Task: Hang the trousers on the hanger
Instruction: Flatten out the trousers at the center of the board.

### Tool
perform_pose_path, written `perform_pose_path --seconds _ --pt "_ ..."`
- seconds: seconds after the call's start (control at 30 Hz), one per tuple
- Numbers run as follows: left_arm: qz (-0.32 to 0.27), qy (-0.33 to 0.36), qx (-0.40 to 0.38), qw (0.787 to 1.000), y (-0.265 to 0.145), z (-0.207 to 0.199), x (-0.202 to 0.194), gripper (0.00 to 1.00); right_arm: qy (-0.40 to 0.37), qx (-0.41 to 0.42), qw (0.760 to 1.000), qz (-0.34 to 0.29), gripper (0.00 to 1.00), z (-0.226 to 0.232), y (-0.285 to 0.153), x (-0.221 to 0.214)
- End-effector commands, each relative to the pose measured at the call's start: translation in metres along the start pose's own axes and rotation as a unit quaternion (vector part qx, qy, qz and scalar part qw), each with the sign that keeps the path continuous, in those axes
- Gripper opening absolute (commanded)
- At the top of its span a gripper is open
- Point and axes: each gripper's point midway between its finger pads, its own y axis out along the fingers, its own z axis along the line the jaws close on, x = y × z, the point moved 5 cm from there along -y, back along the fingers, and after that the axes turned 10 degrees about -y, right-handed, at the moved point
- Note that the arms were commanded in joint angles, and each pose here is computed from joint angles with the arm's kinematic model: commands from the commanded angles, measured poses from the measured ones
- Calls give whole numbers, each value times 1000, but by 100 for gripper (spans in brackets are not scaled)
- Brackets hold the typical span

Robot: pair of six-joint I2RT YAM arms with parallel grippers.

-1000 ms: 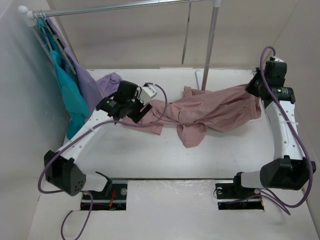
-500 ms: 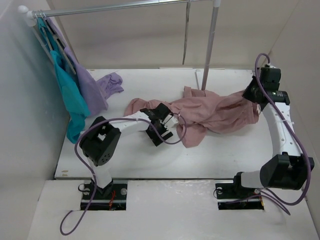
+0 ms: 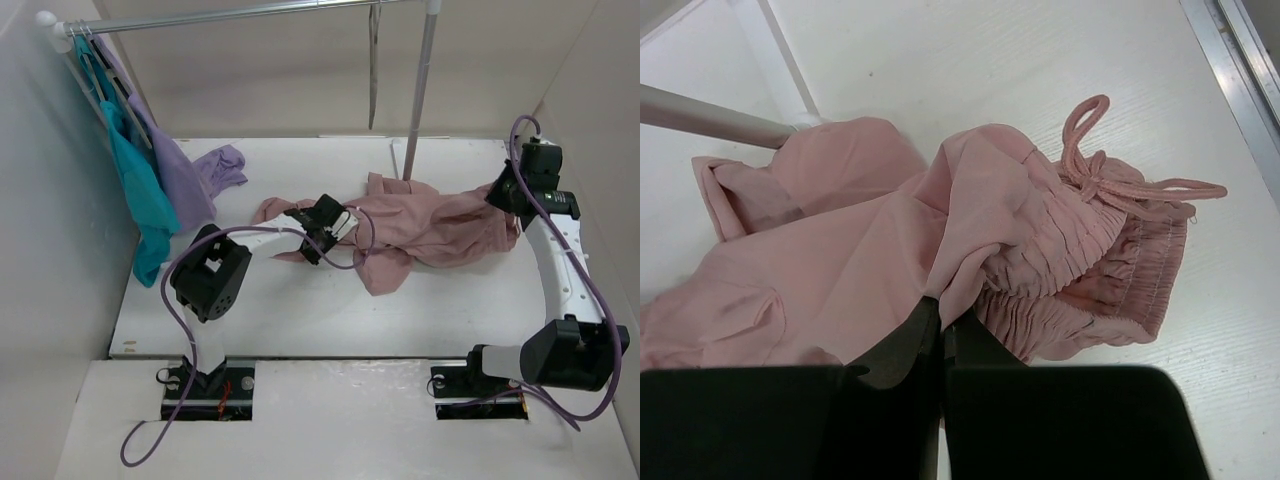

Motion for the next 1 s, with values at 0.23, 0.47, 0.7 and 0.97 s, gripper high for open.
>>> perform_pose_path --seconds 0.23,0.47,0.7,0.97 --pt "-51 -45 72 995 -48 57 18 0 5 13 999 -49 0 0 -2 27" --pt "-145 -137 214 956 -224 194 -25 0 3 29 992 -124 0 3 -22 96" --pt "-73 -169 298 937 -247 195 -136 0 88 -70 983 -145 0 -48 -47 79" --pt "75 -185 354 914 -200 176 -232 0 209 -193 944 -167 0 -112 -64 -3"
